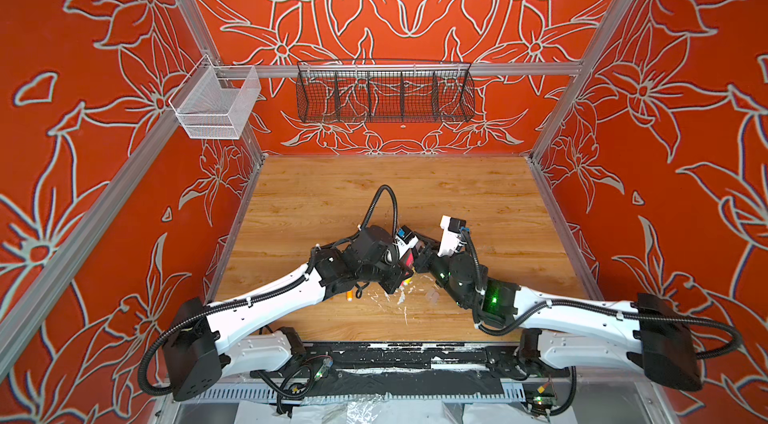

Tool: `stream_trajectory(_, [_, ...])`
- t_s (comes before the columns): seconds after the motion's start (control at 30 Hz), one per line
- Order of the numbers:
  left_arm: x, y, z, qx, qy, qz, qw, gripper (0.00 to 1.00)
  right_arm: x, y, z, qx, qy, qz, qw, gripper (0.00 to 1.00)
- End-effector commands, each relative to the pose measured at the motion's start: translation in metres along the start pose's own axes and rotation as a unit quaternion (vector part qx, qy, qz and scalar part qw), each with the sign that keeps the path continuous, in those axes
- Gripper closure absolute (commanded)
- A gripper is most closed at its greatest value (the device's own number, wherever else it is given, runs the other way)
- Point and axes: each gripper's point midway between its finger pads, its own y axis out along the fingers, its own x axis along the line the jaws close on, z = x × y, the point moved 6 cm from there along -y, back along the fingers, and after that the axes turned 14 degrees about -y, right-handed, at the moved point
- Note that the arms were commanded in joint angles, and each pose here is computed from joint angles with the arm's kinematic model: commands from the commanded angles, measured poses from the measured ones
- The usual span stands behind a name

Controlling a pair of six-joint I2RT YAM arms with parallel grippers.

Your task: Insert the pens into the pen caps

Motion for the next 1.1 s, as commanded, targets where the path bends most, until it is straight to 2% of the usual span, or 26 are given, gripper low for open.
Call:
stream_trajectory(0.0, [-0.014,-0.072,-0.13,-0.35,-0.011,0.011,0.937,1.0,0.034,-0.03,0.082,0.21,-0.027,-0.121,0.97,1.0])
stream_trajectory(0.3, [-0.011,-0.091,-0.152,-0.379,-0.019,-0.009,0.925,1.0,0.032,-0.035,0.085,0.21,-0.036,-0.116,0.97,1.0])
stream_trajectory(0.57, [-0.012,-0.108,-0.181,-0.373,-0.038,-0.032,0.926,1.0,0.037,-0.034,0.094,0.218,-0.049,-0.126,0.967,1.0])
stream_trajectory(0.7, [-0.011,-0.107,-0.188,-0.359,-0.044,-0.034,0.932,1.0,0.031,-0.036,0.091,0.208,-0.05,-0.112,0.97,1.0])
stream_trajectory(0.87, [-0.009,-0.09,-0.167,-0.318,-0.041,-0.008,0.947,1.0,0.015,-0.041,0.075,0.169,-0.053,-0.067,0.982,1.0])
stream_trajectory(1.07, [0.014,-0.067,-0.111,-0.276,-0.071,-0.01,0.959,1.0,-0.008,-0.041,0.058,0.138,-0.062,-0.014,0.988,1.0])
